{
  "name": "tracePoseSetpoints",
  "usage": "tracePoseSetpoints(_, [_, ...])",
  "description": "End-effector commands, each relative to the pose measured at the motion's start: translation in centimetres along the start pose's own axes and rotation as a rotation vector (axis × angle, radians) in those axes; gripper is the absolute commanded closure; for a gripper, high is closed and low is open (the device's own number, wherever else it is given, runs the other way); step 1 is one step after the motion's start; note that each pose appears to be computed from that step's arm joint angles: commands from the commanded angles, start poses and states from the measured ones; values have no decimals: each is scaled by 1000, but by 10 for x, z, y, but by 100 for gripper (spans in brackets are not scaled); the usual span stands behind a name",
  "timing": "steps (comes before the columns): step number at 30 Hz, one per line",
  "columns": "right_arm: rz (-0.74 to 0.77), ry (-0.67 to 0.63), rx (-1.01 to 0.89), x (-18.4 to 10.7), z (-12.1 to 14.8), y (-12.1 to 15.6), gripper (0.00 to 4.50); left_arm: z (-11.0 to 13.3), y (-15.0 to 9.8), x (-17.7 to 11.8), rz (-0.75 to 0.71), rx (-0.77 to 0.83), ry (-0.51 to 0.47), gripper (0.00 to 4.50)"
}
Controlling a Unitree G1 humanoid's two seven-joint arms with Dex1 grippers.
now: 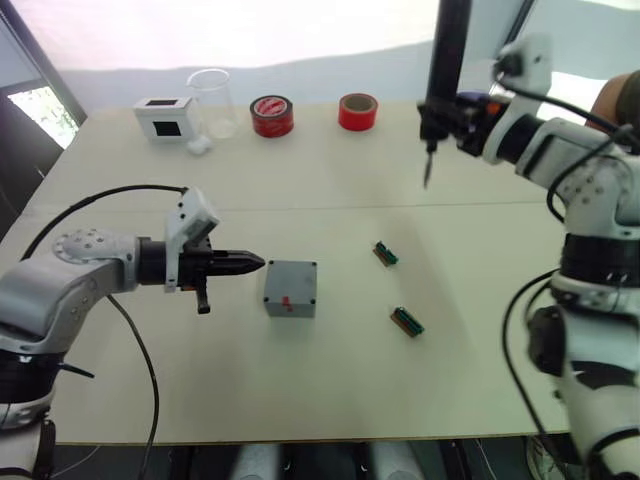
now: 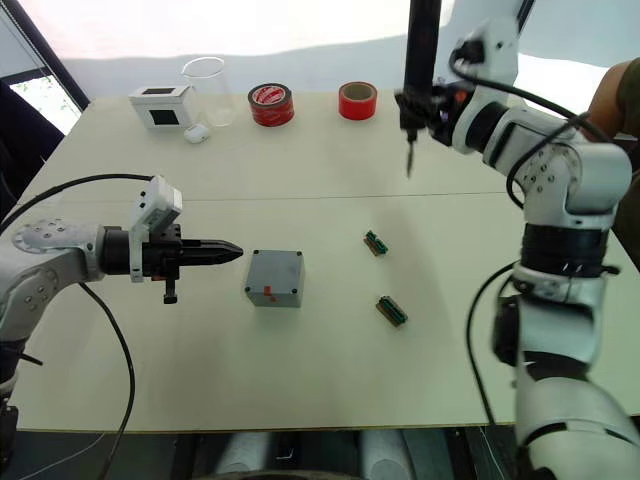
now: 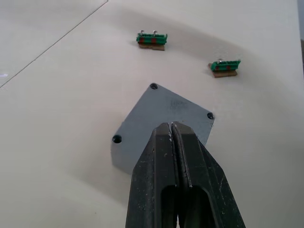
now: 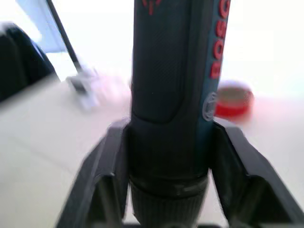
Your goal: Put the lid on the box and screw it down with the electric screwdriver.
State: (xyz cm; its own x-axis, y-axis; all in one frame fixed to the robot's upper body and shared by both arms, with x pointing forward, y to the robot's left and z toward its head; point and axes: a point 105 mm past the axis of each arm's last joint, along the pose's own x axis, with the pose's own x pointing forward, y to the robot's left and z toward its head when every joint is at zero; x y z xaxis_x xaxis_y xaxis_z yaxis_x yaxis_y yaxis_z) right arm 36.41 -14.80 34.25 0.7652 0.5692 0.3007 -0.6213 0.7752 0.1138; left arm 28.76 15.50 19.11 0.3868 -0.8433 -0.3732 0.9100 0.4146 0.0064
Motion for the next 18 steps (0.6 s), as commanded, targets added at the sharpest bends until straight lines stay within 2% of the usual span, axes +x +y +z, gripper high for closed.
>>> tracePoseSetpoints(1, [121,-153,87,-19,13,38,275,2,1,0,-10,20,3,450])
tracePoseSetpoints(4, [223,-161,154,-24,-24,76,275,2,0,11,-37,6,0,450])
tracePoseSetpoints(6, [242,-141,122,-25,-41,92,275,4,1,19,-40,17,-9,450])
tracePoseSetpoints(12, [280,-101,43,-28,-67,110,275,10,-1,35,-61,33,-48,450])
tracePoseSetpoints(18, [272,-98,-17,-24,-82,115,275,-13,-4,50,-76,85,40,450])
